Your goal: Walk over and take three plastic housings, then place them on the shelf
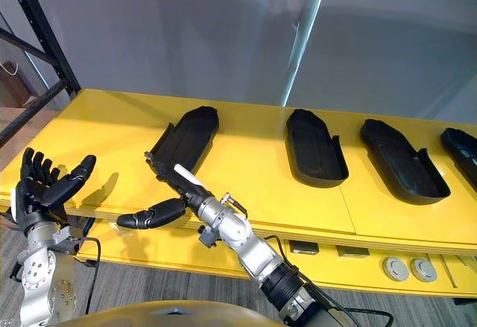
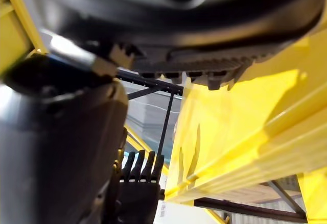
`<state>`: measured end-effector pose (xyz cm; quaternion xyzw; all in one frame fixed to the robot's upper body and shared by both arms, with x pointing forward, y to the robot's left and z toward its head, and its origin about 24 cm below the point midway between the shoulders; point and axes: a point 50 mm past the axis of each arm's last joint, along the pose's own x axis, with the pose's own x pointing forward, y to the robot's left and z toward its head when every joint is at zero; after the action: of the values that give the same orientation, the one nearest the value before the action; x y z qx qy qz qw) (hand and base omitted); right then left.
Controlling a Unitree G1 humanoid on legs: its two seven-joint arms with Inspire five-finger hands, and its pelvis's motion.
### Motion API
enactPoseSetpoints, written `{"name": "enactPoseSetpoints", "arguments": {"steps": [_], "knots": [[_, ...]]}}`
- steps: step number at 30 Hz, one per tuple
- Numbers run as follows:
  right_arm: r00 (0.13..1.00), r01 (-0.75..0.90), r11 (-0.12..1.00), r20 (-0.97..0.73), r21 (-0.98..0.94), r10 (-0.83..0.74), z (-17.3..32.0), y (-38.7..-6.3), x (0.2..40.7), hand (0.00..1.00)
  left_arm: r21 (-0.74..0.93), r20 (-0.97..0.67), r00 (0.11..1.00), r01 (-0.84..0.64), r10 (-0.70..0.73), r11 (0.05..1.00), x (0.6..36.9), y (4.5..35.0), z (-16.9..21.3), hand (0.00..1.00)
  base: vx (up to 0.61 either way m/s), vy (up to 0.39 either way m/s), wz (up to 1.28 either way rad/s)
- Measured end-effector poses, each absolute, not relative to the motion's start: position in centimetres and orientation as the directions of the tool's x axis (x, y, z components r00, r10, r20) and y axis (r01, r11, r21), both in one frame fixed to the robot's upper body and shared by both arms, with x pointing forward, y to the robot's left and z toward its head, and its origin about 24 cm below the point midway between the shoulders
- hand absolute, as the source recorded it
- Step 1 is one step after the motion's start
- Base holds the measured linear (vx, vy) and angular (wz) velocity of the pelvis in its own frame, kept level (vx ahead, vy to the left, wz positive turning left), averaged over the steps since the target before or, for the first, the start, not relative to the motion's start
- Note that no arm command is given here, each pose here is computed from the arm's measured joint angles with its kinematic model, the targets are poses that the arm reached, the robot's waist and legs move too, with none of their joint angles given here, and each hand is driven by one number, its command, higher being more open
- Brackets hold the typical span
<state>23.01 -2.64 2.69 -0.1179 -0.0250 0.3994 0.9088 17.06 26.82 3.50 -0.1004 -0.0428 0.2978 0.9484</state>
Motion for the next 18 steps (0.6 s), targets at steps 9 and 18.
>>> {"name": "enactPoseSetpoints", "arguments": {"steps": [9,18], "knots": [[0.717,-0.680,0.694,-0.018,-0.236,0.697,3.1,-3.5,23.7,1.00,-0.228,0.037,0.819,-0.551,0.572,0.803,17.1,26.6,3.9,1.00,0.00,0.000,0.00],[0.785,-0.552,0.792,0.484,0.262,0.387,11.6,-8.2,25.1,1.00,-0.329,0.103,0.827,-0.496,0.553,0.803,17.1,26.6,5.0,1.00,0.00,0.000,-0.02]]}}
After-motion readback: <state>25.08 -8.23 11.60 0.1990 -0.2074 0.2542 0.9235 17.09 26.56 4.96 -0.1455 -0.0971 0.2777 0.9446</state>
